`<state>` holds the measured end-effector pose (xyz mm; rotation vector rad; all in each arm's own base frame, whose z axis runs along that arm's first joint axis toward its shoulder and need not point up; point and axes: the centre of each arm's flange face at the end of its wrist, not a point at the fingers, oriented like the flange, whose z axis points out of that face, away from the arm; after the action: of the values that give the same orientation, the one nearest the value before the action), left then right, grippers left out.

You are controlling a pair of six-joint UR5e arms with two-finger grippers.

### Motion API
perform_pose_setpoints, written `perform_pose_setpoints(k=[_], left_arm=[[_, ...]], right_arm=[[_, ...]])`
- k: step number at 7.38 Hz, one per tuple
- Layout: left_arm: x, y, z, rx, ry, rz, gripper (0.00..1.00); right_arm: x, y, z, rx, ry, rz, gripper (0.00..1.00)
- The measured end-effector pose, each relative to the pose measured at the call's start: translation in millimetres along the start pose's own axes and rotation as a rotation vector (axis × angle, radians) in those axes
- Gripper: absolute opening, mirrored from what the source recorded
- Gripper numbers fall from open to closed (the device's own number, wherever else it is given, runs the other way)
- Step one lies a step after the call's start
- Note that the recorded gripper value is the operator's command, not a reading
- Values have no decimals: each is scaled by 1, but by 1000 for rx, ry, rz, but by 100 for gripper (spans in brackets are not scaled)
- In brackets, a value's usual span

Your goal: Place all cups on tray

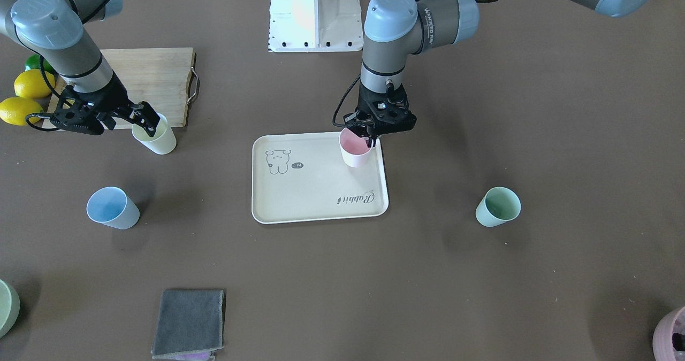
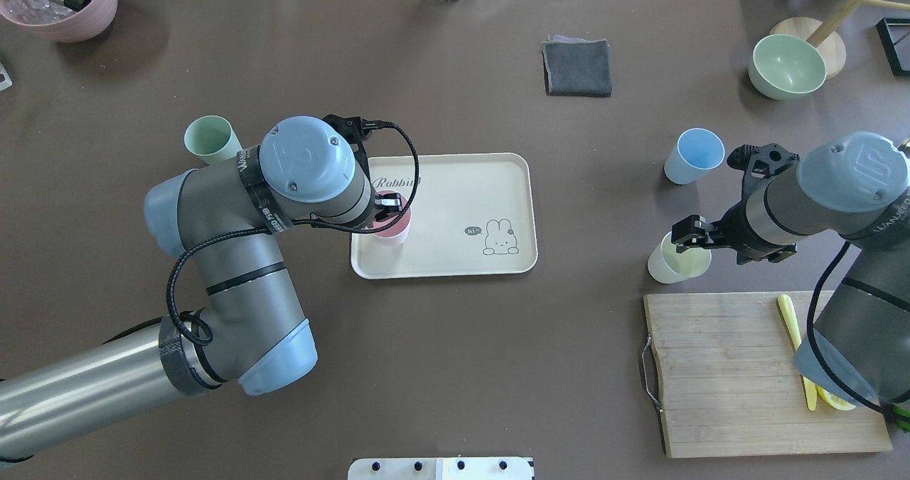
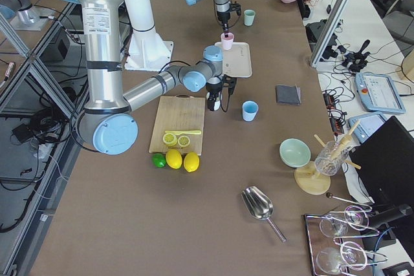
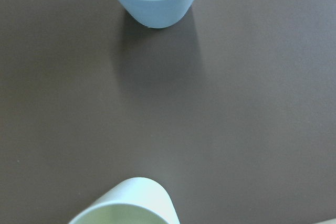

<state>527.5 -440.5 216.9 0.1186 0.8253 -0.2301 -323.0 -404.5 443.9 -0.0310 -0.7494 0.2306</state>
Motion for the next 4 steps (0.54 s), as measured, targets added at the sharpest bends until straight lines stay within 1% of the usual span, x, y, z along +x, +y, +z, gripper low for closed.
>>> perform_pose_setpoints(k=[3, 4], left_arm=[[1, 4, 13, -8, 6, 10, 0], [1, 5, 13, -10, 11, 13, 26]], right_arm=[[2, 1, 2, -3, 4, 6, 100], [2, 1, 1, -3, 4, 7, 93]])
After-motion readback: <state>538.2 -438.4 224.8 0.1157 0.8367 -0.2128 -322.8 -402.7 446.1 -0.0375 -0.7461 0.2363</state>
